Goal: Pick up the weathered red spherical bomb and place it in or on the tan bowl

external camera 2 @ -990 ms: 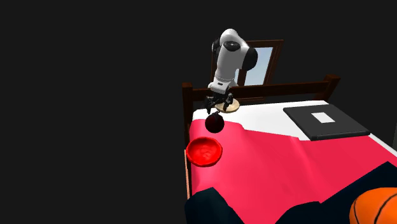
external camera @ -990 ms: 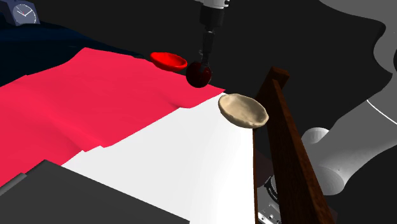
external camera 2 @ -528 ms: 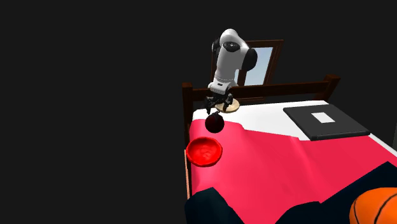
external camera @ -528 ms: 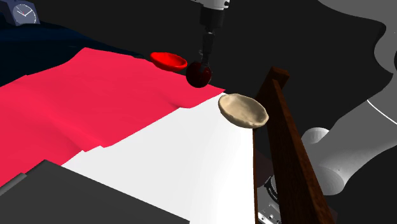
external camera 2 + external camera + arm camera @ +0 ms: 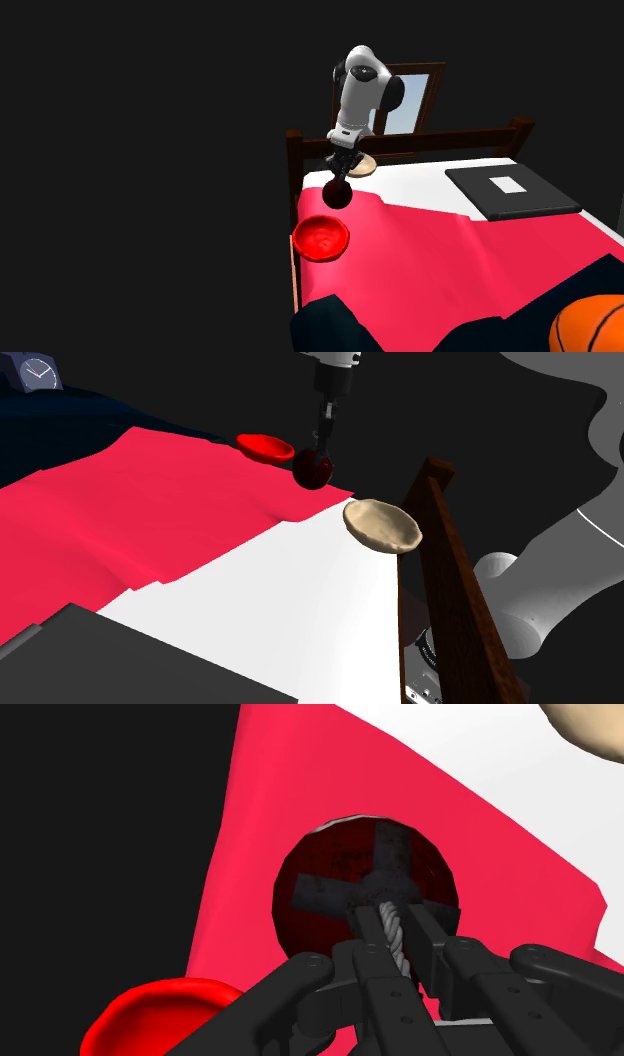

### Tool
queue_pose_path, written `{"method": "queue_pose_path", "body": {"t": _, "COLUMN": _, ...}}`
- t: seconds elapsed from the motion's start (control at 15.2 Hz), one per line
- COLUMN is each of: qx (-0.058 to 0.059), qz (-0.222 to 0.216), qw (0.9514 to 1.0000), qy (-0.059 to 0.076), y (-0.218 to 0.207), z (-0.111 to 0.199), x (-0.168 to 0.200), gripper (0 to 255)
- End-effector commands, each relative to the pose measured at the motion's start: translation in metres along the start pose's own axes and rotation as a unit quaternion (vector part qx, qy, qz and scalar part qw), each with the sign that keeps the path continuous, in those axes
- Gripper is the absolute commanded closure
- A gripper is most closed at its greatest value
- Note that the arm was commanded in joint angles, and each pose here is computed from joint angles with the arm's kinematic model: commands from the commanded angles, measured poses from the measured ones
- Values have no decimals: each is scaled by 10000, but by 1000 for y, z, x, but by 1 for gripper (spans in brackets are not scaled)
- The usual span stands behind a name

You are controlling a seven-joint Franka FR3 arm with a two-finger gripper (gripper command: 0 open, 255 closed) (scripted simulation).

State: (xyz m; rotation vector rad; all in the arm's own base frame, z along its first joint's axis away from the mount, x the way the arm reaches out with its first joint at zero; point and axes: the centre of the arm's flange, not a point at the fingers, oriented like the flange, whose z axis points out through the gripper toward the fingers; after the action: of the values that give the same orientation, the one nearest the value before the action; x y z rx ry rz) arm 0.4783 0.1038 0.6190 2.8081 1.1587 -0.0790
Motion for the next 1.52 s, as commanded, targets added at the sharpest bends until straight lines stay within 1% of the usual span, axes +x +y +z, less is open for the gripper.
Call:
{"method": "queue_pose_path", "body": {"t": 0.0, "qx": -1, "qz": 2, "qw": 10000, "qy": -1, "y": 0, "z": 0, "x": 0, "gripper": 255}}
{"method": "queue_pose_path", "body": {"t": 0.07, "qx": -1, "qz": 2, "qw": 10000, "qy": -1, "y": 0, "z": 0, "x": 0, "gripper": 255}}
{"method": "queue_pose_path", "body": {"t": 1.45, "qx": -1, "qz": 2, "qw": 10000, "qy": -1, "y": 8, "z": -110, "x": -10, "gripper": 255}}
